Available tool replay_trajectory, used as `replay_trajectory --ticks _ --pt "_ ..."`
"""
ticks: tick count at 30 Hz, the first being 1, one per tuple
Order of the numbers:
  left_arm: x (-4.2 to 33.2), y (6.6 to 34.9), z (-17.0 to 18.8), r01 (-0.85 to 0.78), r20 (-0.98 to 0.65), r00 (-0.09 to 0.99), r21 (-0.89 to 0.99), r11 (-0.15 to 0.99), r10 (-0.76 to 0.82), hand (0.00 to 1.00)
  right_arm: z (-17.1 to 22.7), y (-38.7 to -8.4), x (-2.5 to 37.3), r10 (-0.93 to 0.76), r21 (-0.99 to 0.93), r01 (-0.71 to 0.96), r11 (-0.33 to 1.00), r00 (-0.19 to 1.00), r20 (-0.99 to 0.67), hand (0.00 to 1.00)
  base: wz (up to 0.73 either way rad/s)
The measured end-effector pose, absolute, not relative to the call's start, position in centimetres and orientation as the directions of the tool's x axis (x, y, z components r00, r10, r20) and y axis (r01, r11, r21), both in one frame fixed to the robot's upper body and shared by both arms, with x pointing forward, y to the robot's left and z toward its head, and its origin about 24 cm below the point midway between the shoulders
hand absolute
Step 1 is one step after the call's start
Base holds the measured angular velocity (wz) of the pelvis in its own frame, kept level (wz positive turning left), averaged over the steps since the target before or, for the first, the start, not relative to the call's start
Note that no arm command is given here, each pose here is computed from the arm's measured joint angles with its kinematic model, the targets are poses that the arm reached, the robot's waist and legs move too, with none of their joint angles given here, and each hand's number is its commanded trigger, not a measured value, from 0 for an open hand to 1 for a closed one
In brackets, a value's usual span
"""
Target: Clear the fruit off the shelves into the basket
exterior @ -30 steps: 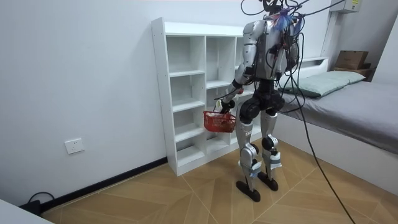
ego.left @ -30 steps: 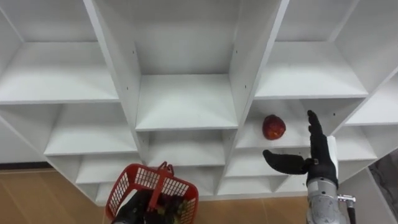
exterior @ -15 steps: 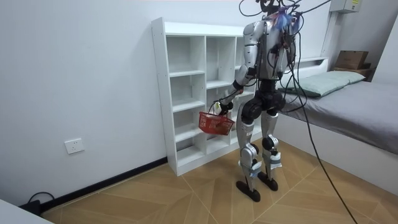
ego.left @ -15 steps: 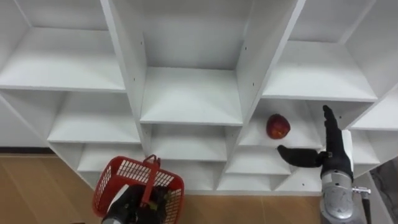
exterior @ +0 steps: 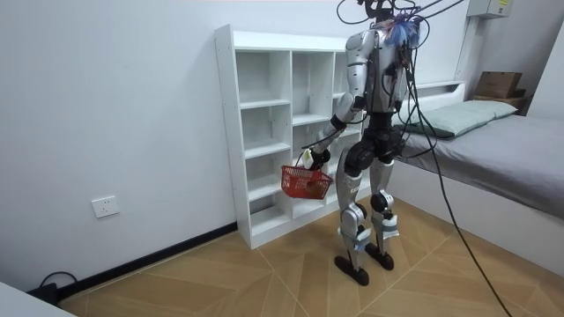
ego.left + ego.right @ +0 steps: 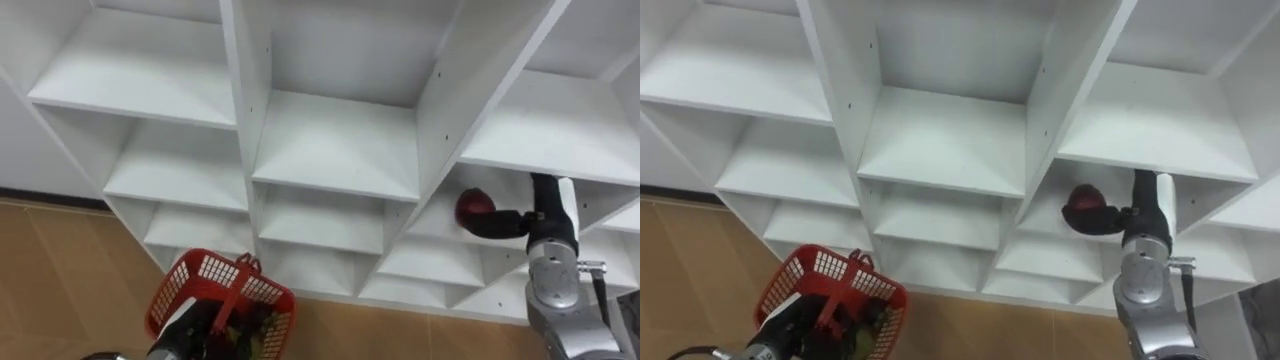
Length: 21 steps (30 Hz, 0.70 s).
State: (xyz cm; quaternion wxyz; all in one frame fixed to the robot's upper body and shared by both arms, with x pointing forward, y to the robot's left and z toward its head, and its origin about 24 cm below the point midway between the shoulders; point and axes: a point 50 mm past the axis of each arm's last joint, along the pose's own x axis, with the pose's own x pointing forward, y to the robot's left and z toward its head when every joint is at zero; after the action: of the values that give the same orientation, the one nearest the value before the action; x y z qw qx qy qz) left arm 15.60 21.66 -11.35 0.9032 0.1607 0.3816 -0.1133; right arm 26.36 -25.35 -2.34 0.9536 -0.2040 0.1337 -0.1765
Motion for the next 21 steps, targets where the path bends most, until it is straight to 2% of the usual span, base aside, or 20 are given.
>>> replay_trajectory --ticks 6,21 --pt "15.5 21.2 -11.5 0.358 -0.736 0.67 0.205 0.911 -0.098 1.0 -1.7 -25.6 27.8 -0.407 -0.449 0.296 0.843 0.897 -0.173 0.0 0.1" --pt "15.5 21.2 -11.8 0.373 -0.751 0.653 0.211 0.904 -0.094 1.0 -1.0 -26.7 28.6 -0.44 -0.475 0.323 0.818 0.884 -0.157 0.0 0.01"
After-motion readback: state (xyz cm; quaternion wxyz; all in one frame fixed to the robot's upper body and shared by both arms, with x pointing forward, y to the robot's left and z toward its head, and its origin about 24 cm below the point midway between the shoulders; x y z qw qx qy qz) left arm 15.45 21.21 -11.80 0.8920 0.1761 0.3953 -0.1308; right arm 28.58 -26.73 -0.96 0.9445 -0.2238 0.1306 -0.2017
